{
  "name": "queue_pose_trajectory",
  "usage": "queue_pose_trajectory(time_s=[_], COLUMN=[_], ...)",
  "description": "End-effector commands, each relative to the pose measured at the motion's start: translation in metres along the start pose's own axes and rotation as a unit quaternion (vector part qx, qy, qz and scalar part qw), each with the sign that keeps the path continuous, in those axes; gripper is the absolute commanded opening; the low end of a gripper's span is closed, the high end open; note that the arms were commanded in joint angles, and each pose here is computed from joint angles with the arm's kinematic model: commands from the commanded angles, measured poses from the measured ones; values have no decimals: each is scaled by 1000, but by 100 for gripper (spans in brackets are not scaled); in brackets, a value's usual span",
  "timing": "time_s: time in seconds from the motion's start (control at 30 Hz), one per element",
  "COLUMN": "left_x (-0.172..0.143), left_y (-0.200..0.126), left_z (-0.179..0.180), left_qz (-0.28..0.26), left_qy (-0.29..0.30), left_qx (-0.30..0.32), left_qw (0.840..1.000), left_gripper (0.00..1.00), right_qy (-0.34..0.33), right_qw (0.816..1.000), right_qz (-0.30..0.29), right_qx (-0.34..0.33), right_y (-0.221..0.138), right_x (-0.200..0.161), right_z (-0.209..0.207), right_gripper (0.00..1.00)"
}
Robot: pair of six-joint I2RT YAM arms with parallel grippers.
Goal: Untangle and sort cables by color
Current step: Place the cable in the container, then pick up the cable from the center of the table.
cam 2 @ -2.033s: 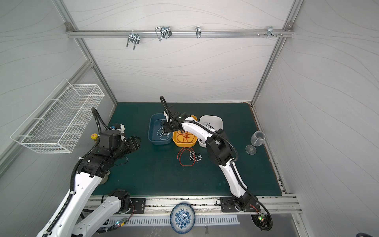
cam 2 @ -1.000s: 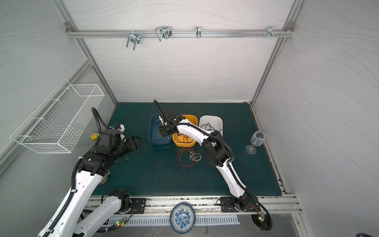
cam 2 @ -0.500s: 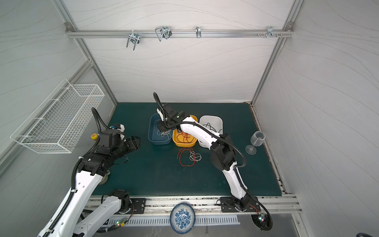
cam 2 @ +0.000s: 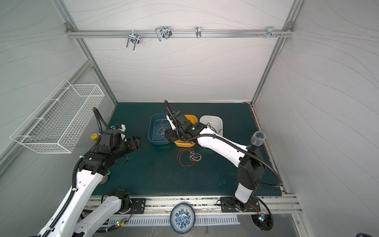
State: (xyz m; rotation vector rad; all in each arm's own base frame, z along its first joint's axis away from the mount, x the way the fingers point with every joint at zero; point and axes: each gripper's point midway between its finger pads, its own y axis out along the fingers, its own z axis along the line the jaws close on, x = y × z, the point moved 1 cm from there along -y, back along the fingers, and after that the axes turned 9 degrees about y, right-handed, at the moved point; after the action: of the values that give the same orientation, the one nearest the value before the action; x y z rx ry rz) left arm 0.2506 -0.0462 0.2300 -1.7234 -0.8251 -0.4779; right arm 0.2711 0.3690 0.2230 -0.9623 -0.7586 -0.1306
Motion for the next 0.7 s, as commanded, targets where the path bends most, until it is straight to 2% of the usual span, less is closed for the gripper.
queue_pose_trajectory(time_s=[0.0,0.27,0.67], left_x=[7,5,3], left_y=[-1,2,5], left_z=[-4,-6,-6], left_qz=[-11,-5,3], left_qy=[-7,-8,-9], left_qx=[-12,-17,-18], left_qw=[1000,1000,1000], left_gripper=[66,67,67], right_qy=[21,71,145], right_qw=[999,994,980], right_qz=[-17,29,85], right_qx=[-27,-75,-107], right_y=[-12,-9,4], right_x=[-19,-102,-174], right_z=[-20,-68,-101], right_gripper=[71,71,72])
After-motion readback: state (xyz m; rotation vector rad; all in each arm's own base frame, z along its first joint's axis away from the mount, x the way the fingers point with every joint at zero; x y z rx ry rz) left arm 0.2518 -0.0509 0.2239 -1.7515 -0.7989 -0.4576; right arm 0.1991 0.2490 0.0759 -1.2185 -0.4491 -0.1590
